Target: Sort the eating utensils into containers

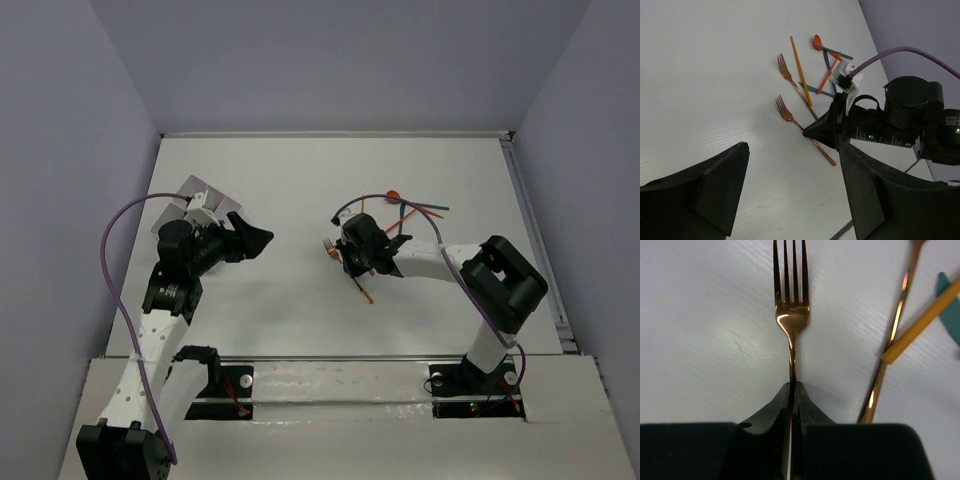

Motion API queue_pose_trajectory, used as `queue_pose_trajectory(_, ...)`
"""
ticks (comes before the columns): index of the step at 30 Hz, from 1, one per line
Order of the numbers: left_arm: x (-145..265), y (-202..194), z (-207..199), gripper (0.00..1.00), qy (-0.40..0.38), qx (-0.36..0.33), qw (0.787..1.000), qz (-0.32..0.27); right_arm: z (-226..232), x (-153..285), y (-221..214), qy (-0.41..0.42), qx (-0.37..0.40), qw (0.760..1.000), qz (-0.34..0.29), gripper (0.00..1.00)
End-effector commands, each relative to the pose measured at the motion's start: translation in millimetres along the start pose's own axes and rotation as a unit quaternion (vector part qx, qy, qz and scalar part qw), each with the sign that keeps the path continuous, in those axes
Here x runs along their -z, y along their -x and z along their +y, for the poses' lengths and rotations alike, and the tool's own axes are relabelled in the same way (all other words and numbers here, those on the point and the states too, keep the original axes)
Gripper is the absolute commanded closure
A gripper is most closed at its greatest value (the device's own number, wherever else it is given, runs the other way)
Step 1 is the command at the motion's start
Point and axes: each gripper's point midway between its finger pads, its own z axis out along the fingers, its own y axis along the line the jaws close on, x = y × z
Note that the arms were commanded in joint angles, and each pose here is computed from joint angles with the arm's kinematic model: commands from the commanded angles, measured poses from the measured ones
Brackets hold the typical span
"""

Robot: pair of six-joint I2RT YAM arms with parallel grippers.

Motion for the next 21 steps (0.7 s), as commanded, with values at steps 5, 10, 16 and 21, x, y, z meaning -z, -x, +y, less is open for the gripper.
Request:
queue_pose_trajectory(5,-27,-27,-32,0.2,-0.041,0.017,0.998,0.046,66,66,61,0.122,0.027,0.987,-0.103,0.93)
queue_pose_trajectory(10,-46,-41,-39,0.23,-0.028,0.031,0.998,0.056,82,90,73,0.161,0.032,0.977,-0.138,0.93)
queue_pose_trajectory(16,-68,-39,-41,0.23,-0.009,0.033,0.998,0.046,93,106,73,0.191,0.034,0.968,-0.16,0.93)
queue_pose_trajectory(21,-83,-43,-33,0.29,-0.003,0.042,0.998,0.043,97,115,73,0.207,0.033,0.963,-0.172,0.93)
